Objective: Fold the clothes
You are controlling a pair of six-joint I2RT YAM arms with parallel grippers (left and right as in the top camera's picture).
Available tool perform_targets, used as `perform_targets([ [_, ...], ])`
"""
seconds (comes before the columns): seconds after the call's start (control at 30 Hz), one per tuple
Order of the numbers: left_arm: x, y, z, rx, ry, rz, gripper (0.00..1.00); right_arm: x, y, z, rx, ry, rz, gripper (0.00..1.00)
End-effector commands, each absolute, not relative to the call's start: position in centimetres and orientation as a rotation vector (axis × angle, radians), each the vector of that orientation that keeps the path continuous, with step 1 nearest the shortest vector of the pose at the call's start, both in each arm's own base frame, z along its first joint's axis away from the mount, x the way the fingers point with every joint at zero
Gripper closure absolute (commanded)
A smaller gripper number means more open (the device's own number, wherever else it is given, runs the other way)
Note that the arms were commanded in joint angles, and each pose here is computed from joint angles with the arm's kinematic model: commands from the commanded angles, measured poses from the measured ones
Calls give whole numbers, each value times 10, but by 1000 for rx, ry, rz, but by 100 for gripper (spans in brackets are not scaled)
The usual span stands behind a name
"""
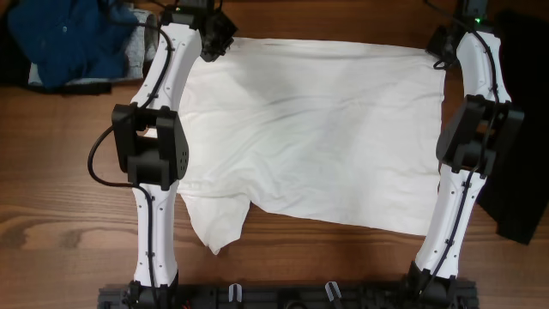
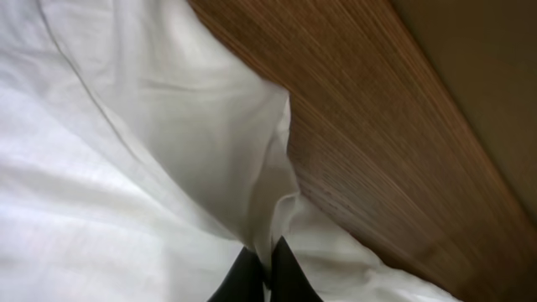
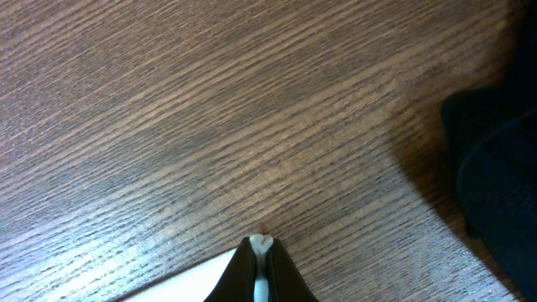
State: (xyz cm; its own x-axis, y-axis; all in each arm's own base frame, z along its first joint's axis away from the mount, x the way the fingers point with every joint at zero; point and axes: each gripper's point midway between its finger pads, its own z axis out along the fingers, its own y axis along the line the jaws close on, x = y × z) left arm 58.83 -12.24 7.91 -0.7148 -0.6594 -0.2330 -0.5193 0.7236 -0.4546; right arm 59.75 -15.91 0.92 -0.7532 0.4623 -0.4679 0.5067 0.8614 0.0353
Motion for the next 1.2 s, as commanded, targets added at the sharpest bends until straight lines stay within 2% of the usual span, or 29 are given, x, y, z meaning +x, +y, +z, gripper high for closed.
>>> perform_targets([
  [0.0,584,-106,107,-884,2515,-427,96,599,-168,54,722,2489,-166,96],
  [0.5,547,-81,100,-917,2622,-185,96,577,-175,116,838,2420,-230,96],
  [0.83,530,-69,106,-954,2662,-147,96,553,-168,102,863,2537,-234,96],
  [1.17,498,-54,101,-1019,2768,-56,96,508,-157,89,1171,2605,-229,96],
])
